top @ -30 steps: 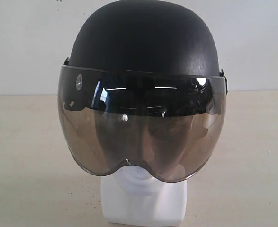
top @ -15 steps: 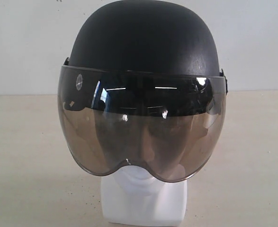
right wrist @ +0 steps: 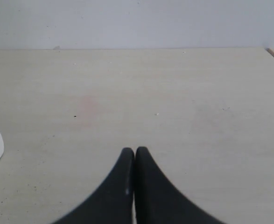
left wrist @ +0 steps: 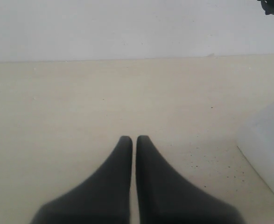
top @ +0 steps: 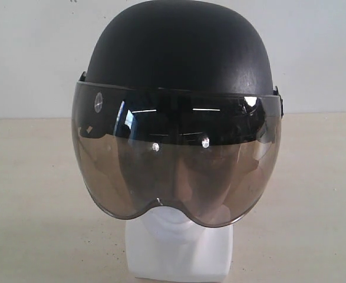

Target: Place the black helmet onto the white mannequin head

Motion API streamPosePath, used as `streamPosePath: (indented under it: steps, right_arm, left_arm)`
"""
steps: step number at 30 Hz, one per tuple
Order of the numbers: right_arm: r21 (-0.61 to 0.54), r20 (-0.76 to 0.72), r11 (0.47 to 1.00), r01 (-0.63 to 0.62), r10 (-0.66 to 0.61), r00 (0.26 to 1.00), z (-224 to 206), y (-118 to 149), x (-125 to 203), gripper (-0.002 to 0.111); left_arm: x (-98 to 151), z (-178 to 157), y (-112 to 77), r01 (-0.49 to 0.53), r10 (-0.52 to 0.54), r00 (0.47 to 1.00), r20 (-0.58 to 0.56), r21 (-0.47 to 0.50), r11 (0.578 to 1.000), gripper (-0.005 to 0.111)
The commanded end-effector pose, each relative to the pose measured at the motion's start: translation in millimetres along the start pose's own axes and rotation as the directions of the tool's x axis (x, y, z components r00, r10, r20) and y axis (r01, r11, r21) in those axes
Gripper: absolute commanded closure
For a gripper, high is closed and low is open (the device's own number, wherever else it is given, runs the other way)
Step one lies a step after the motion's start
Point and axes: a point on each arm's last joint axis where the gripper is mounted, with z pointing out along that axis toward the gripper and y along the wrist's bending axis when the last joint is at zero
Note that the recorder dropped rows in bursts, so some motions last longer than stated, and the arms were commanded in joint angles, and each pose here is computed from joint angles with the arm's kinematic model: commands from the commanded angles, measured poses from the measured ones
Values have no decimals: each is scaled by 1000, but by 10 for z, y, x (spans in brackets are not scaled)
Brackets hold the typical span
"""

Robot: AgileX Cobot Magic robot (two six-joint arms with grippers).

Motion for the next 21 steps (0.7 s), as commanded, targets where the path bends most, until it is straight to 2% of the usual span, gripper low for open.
streamPosePath:
  steps: [1,21]
  right_arm:
    - [5,5,1000,4,-4,1000,-1,-4,-6,109]
    - [5,11,1000,4,-4,1000,-1,-4,-11,109]
  left_arm:
    - [12,1,-1,6,-6,1000,-2,1,1000,102]
    - [12,1,-1,6,-6,1000,-2,1,1000,102]
